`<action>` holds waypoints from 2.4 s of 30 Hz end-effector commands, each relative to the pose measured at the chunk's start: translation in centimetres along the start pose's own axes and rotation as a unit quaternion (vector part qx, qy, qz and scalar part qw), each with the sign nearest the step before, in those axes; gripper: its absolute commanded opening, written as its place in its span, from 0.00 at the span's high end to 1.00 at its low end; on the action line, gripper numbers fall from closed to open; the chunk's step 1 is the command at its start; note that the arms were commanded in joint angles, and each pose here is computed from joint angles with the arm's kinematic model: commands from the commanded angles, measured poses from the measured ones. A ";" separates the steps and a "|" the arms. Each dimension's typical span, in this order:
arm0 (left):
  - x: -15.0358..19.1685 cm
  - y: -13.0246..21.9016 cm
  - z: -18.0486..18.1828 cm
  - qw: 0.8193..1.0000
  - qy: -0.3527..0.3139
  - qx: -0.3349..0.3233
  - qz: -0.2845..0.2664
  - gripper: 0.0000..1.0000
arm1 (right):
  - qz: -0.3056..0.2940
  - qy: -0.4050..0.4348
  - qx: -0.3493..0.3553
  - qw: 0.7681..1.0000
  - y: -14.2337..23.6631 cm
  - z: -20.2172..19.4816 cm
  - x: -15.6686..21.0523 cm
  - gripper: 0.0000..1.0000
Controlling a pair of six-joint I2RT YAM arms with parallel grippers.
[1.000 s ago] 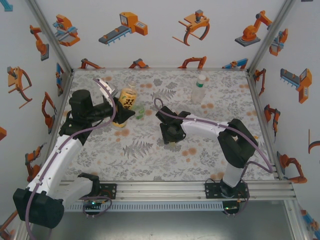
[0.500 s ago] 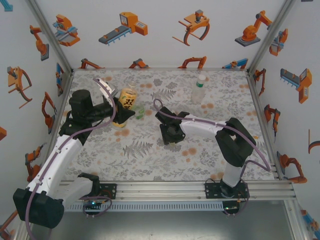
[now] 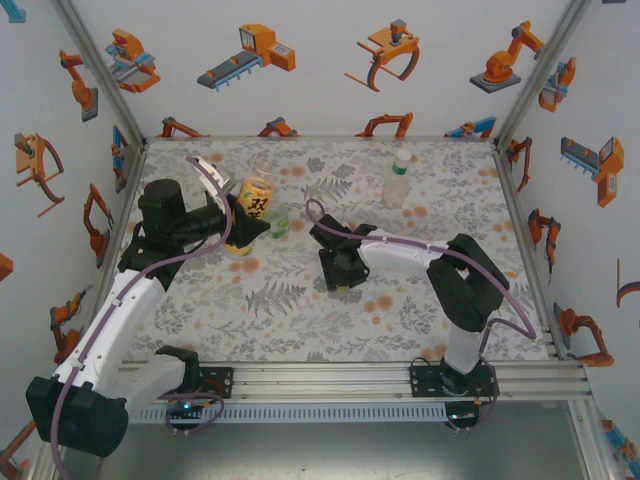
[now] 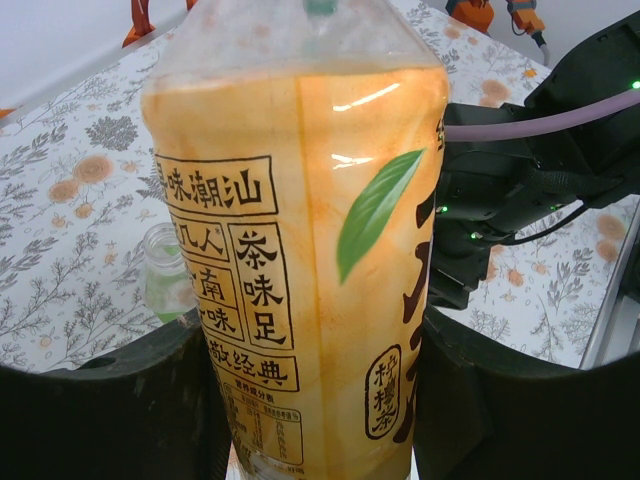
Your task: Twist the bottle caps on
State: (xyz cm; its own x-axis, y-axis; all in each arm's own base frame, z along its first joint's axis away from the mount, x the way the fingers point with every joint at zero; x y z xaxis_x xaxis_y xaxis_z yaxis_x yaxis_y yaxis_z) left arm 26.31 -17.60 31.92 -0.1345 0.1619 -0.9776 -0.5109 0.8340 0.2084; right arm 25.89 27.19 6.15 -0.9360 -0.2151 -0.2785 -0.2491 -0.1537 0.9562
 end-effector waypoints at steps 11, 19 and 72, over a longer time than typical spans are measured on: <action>-0.7 0.4 -0.5 1.000 -0.004 0.010 -0.011 1.00 | -0.018 0.004 -0.026 0.999 2.1 1.0 -0.9 0.52; -0.6 0.4 -0.5 1.000 -0.004 0.010 -0.010 1.00 | -0.013 0.005 -0.030 0.999 1.6 1.3 -0.8 0.52; -0.6 0.3 -0.4 1.000 -0.003 0.010 -0.010 1.00 | -0.014 0.013 -0.037 0.999 1.1 1.9 -0.9 0.52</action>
State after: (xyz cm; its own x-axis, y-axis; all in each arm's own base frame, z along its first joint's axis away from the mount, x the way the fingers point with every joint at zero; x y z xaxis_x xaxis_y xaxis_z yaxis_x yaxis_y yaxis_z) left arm 26.32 -17.60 31.93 -0.1341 0.1618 -0.9777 -0.5110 0.8340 0.2081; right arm 25.79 28.31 7.60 -0.9289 -0.2178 -0.2997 -0.2522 -0.2209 0.9421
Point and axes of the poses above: each hand's point on the last joint's axis, 136 mm out from that joint toward the fingers, its own y axis back along the fingers, its own z axis along the line the jaws close on, x = y × z, the point moved 3 cm from there along y, back along the fingers, and after that the axes turned 3 degrees about -y, right-handed, at the moved point
